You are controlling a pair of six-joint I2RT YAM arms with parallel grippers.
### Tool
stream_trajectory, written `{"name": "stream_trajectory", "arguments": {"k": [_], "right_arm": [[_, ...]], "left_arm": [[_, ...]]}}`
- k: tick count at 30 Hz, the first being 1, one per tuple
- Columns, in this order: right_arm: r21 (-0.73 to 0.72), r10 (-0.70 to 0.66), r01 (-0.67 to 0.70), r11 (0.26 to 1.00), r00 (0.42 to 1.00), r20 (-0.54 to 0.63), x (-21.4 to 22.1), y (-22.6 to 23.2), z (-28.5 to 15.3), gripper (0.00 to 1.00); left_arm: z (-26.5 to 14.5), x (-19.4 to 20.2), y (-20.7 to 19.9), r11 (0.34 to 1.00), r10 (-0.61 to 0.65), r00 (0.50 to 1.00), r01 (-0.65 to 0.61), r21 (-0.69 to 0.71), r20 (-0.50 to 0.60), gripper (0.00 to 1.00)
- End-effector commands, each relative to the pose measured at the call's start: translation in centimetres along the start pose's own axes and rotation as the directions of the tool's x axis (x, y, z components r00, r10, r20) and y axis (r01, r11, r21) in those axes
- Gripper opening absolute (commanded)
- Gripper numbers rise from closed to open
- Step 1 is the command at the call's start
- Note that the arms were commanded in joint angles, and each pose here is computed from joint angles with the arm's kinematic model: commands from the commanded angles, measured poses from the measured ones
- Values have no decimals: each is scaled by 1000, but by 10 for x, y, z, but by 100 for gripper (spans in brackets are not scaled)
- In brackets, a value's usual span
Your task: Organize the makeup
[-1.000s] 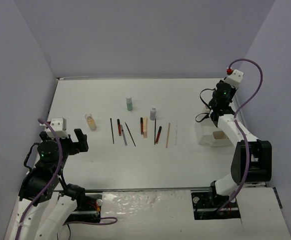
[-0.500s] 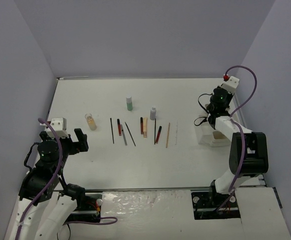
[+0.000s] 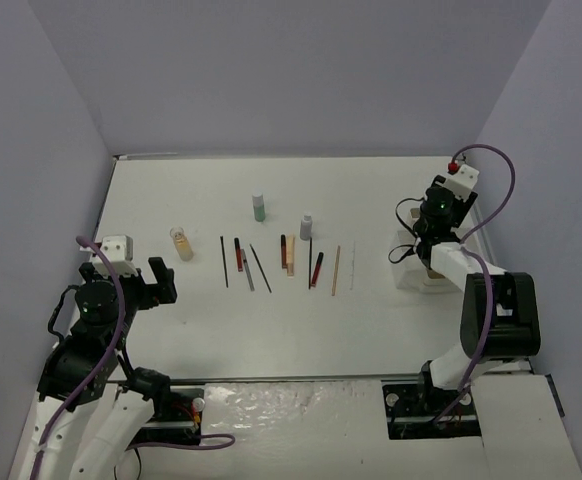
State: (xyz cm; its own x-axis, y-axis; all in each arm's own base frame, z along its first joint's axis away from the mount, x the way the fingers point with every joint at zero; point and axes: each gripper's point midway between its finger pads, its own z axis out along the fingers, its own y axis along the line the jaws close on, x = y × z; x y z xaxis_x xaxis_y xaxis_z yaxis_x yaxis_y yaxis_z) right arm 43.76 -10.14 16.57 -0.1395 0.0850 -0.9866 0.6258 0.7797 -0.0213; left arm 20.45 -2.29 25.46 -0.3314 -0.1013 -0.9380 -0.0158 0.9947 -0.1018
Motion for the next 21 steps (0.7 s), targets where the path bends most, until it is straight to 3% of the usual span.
{"name": "stream_trajectory", "arguments": {"k": [1,8,12,15,19,21], "right_arm": [[-42,129,-126,991,985,110,-68,3,-18,55],[-239,127,-130,962,992,-27,-101,38,-68,62],[-399,77,-131,908,986,-150,-87,68,-117,70],[-487,102,-198,850,971,-217,-79,77,-143,77],[-582,136,-282,763,950,-282,-72,77,-177,96],[-611,143,-303,731,944,-297,-74,77,-189,100]], "left_arm": [[1,-21,-5,1000,-25,998,24,16,63,97],[3,-20,-8,999,-26,998,25,27,55,97],[7,-20,-22,996,-40,999,39,84,17,97],[19,-17,-34,993,-41,997,48,110,-72,97],[35,-19,-64,977,-53,973,97,192,-223,97],[43,-20,-78,967,-66,961,128,219,-269,97]]}}
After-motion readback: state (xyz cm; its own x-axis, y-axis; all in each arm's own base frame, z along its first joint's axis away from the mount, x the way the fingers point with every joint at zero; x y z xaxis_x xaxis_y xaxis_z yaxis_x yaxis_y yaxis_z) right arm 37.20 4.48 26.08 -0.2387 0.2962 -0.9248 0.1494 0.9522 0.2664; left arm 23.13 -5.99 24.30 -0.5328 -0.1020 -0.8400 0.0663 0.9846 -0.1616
